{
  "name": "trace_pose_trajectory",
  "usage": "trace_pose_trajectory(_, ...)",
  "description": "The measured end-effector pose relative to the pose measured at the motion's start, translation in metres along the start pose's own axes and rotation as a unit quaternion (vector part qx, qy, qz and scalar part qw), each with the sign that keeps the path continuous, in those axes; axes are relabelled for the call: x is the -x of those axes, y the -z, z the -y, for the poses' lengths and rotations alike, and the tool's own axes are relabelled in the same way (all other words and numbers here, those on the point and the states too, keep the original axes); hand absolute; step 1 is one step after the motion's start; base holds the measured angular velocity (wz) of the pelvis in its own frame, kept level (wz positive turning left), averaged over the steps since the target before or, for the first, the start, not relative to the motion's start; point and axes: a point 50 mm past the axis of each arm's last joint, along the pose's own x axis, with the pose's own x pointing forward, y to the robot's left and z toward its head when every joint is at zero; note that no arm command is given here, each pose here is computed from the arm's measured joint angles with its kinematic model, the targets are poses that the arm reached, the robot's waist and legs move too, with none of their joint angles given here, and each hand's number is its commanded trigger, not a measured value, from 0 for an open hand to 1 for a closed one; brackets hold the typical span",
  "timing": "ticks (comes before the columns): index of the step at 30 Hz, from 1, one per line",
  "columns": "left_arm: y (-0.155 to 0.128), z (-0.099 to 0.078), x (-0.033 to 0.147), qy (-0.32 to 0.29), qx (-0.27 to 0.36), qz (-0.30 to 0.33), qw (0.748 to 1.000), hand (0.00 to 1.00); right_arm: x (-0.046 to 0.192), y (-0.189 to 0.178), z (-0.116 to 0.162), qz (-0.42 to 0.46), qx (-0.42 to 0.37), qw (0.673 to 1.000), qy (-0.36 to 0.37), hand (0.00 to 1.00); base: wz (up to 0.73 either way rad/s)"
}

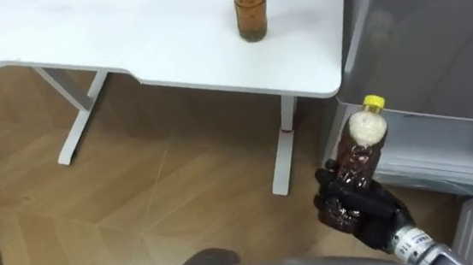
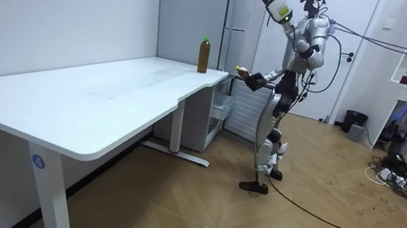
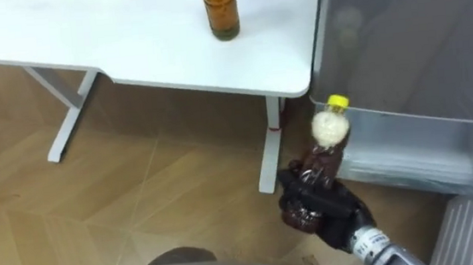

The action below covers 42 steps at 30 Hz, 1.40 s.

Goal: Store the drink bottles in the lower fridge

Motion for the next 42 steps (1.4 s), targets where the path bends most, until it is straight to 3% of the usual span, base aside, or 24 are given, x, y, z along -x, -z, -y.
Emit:
trace_pose_trajectory(3,0.016,-0.019,0.006,-0.06,-0.002,-0.044,0.997,0.0,0.003,-0.004,0.005,0.013,-0.005,1.0,0.023,1.0,0.11)
trace_pose_trajectory(7,0.05,-0.061,0.033,-0.165,0.031,-0.141,0.976,0.0,0.008,-0.005,0.012,0.014,-0.009,0.998,0.054,1.0,-0.06)
trace_pose_trajectory(10,0.077,-0.093,0.059,-0.258,0.077,-0.21,0.94,0.0,0.011,-0.001,0.019,0.006,-0.02,0.997,0.081,1.0,-0.06)
trace_pose_trajectory(12,0.099,-0.116,0.088,-0.335,0.101,-0.26,0.9,0.0,0.014,0.005,0.028,-0.004,-0.03,0.993,0.112,1.0,-0.08)
trace_pose_trajectory(15,0.124,-0.127,0.124,-0.385,0.09,-0.331,0.857,0.0,0.016,0.007,0.034,-0.007,-0.036,0.989,0.141,1.0,-0.01)
trace_pose_trajectory(18,0.138,-0.134,0.159,-0.427,0.083,-0.388,0.812,0.0,0.013,0.006,0.04,-0.008,-0.043,0.985,0.169,1.0,0.02)
trace_pose_trajectory(22,0.148,-0.135,0.183,-0.448,0.071,-0.428,0.782,0.0,0.015,0.004,0.046,-0.004,-0.049,0.979,0.199,1.0,-0.01)
trace_pose_trajectory(28,0.154,-0.143,0.243,-0.502,0.05,-0.504,0.701,0.0,0.018,0.014,0.06,-0.017,-0.086,0.962,0.26,1.0,-0.04)
trace_pose_trajectory(30,0.155,-0.14,0.266,-0.525,0.05,-0.521,0.671,0.0,0.021,0.018,0.068,-0.024,-0.102,0.95,0.295,1.0,-0.05)
trace_pose_trajectory(35,0.156,-0.13,0.302,-0.55,0.042,-0.56,0.618,0.0,0.019,0.025,0.072,-0.029,-0.135,0.935,0.328,1.0,0.04)
trace_pose_trajectory(40,0.157,-0.123,0.317,-0.508,-0.018,-0.616,0.602,0.0,0.014,0.025,0.072,-0.028,-0.147,0.929,0.338,1.0,0.0)
trace_pose_trajectory(42,0.158,-0.12,0.321,-0.459,-0.074,-0.655,0.596,0.0,0.01,0.023,0.07,-0.024,-0.15,0.928,0.34,1.0,0.05)
